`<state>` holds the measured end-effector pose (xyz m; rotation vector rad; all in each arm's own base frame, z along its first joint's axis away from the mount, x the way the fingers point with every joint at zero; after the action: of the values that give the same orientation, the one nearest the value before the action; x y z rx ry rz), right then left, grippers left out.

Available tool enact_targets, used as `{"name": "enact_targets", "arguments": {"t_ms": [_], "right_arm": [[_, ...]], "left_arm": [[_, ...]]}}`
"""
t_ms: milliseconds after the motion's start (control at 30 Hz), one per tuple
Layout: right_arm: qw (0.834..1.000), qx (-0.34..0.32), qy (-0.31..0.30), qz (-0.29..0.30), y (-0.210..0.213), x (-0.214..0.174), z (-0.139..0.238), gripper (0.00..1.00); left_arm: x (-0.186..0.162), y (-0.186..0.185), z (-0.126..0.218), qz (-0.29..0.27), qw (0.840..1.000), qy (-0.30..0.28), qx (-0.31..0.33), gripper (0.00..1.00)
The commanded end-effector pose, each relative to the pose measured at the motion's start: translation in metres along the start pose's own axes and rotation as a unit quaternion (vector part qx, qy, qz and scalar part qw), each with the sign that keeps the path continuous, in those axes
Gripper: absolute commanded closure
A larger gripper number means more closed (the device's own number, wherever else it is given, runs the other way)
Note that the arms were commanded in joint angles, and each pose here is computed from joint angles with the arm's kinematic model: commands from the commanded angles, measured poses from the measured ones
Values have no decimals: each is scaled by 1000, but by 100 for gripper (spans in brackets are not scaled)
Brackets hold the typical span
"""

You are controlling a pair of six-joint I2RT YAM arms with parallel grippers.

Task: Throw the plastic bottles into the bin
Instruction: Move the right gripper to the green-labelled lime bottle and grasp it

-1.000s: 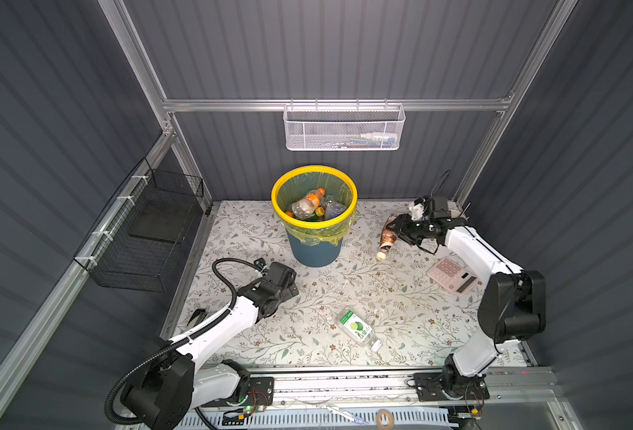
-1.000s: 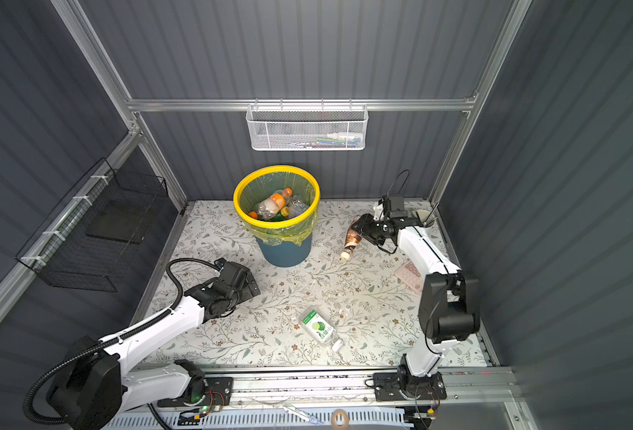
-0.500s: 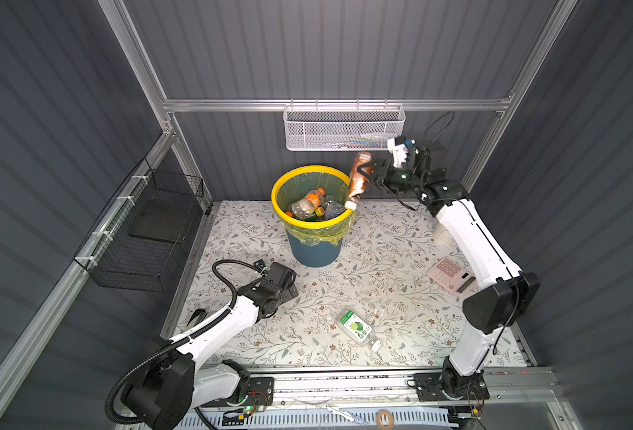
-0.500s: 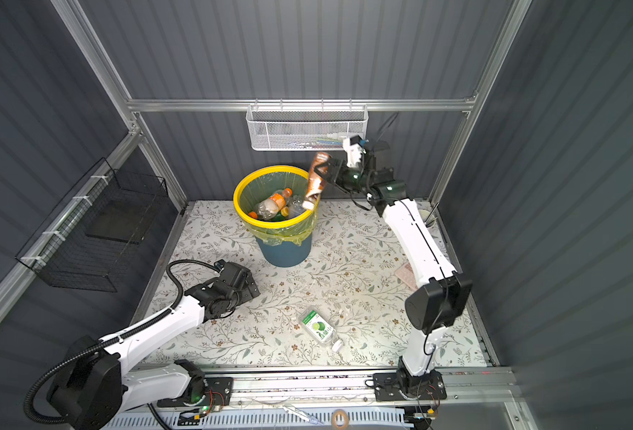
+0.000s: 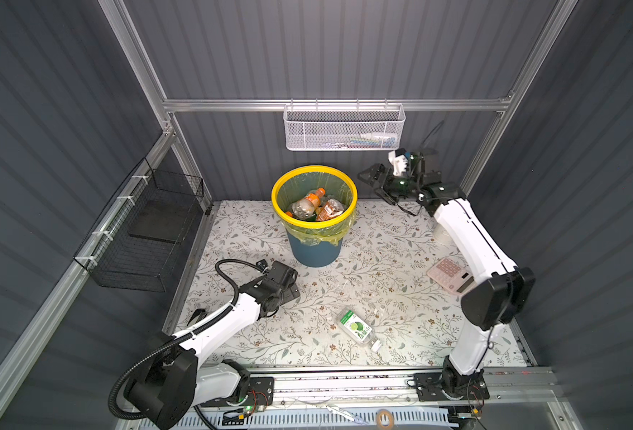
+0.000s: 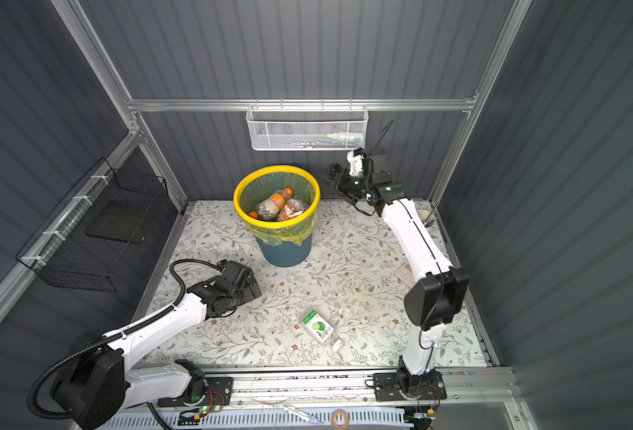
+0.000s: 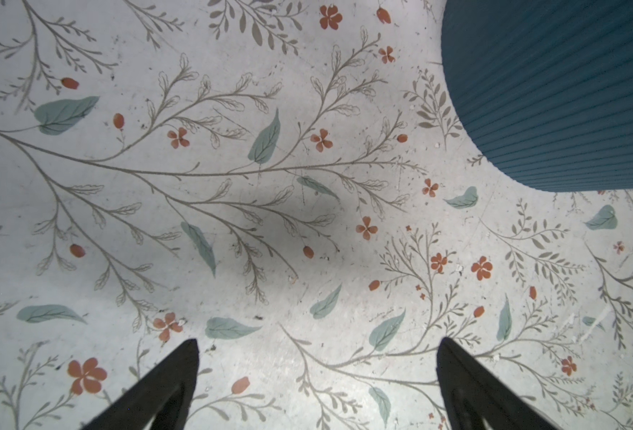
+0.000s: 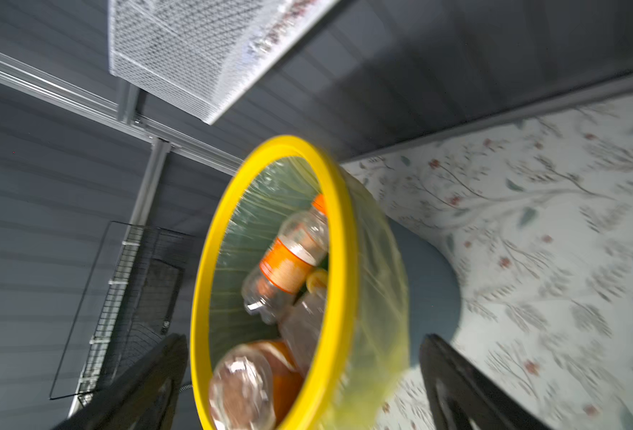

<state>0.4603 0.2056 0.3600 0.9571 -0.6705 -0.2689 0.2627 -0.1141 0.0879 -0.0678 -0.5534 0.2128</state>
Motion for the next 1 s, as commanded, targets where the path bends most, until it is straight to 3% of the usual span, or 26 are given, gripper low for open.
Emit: {"name": "enact_targets", "arguments": {"t_ms": [0, 233, 367, 700, 967], "right_arm": [[996, 17, -67, 47, 8, 3, 49, 1], [994, -89, -5, 63, -95, -103, 69, 1], [978, -184, 26, 97, -153, -165, 83, 1], [958, -224, 125, 132, -196, -283, 93, 1], [911, -249, 234, 231, -191, -345, 66, 1]], "left_arm": [[2, -2, 5, -10, 1000, -9, -16, 1], [5, -2, 5, 0, 999, -25, -22, 1], [4, 3, 6, 24, 999, -33, -16, 1], [7, 20, 16, 43, 997, -58, 6, 0], [-2, 27, 17, 51, 997, -56, 7, 1]]}}
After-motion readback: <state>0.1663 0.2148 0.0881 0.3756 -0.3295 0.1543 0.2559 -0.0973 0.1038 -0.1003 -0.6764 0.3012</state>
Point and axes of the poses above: each gripper's point midway between its finger pads, its own z axis back along the fingers, its own y axis along the line the jaws close on, x = y × z, the point moved 1 cm from there along z, back along the fingers, and after that the axes turned 9 degrees about -z, right-handed, at the moved point
